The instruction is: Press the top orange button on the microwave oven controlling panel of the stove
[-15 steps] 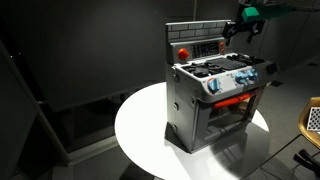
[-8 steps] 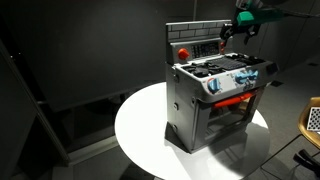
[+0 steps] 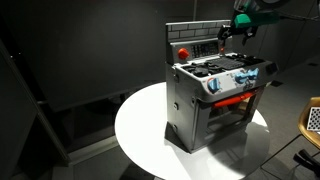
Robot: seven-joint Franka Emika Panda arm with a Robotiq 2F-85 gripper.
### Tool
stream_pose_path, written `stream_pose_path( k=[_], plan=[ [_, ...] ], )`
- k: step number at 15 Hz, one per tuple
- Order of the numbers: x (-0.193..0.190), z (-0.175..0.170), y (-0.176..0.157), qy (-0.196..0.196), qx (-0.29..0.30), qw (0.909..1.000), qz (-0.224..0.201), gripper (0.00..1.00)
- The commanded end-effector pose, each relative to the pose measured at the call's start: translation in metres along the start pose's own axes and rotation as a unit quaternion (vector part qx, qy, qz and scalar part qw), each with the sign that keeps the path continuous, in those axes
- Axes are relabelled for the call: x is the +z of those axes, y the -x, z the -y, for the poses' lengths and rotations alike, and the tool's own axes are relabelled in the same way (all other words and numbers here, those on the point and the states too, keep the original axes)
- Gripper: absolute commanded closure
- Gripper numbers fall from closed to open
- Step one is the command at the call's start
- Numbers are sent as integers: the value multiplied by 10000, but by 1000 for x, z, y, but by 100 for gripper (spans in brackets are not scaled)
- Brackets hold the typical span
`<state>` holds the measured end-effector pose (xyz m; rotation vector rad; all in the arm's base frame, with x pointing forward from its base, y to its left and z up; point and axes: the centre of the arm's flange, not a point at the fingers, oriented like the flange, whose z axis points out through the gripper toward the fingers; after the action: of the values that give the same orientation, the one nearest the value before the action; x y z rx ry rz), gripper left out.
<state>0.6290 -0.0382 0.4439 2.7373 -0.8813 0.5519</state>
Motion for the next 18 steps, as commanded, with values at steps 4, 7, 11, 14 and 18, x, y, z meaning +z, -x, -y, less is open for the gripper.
stream_pose_path(
  k=[4, 7, 11, 14, 18],
  plan=[
    [-24, -8, -5, -53, -54, 9993, 359, 0],
    [-40, -15, -1, -117, -258, 9965, 784, 0],
    [-65, -23, 6, -233, -816, 9851, 1499, 0],
    [-81, -32, 11, -237, -1261, 9727, 1934, 0],
    [-100, -43, 18, -162, -1719, 9598, 2214, 0]
  ],
)
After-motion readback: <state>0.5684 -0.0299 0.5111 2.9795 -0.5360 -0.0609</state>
